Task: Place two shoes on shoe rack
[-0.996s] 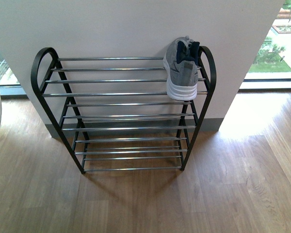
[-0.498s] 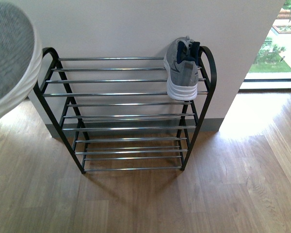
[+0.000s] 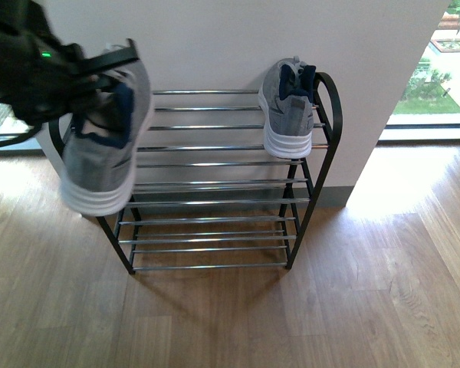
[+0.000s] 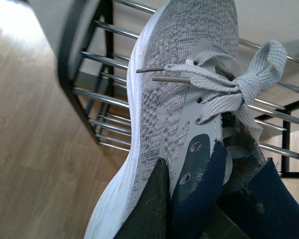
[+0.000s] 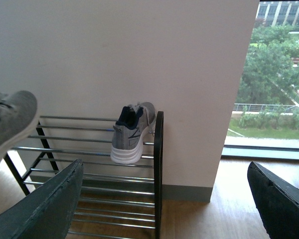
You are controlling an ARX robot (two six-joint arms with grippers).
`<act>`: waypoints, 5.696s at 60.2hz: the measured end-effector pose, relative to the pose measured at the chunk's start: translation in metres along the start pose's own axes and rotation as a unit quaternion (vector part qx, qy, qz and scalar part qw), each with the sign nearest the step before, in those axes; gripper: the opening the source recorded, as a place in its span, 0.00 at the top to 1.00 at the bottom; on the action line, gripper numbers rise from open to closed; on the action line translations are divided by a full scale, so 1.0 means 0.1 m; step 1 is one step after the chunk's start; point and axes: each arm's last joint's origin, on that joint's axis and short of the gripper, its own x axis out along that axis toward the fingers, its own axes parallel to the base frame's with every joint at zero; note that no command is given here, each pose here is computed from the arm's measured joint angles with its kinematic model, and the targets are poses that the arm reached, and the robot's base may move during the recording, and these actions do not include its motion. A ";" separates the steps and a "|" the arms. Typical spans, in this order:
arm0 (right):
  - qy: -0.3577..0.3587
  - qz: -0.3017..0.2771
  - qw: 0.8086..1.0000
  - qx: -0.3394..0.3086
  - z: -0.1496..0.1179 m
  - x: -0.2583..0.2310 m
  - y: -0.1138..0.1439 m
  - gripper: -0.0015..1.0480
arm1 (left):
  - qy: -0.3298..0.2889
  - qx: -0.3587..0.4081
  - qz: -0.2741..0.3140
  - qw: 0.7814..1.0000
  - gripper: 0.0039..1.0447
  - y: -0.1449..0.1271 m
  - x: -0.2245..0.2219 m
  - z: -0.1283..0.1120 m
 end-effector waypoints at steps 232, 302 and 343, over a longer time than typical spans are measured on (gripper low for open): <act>0.000 0.000 1.000 0.000 0.00 0.00 0.00 0.09 | -0.339 0.158 -0.042 0.927 0.99 1.46 -2.49 -0.89; -0.001 0.000 1.000 0.000 0.00 0.00 0.00 0.09 | -0.332 0.158 -0.041 0.929 0.87 1.51 -2.65 -1.06; -0.001 0.000 1.000 0.000 0.00 0.00 0.00 0.09 | -0.332 0.159 -0.040 0.929 0.09 1.51 -2.65 -1.06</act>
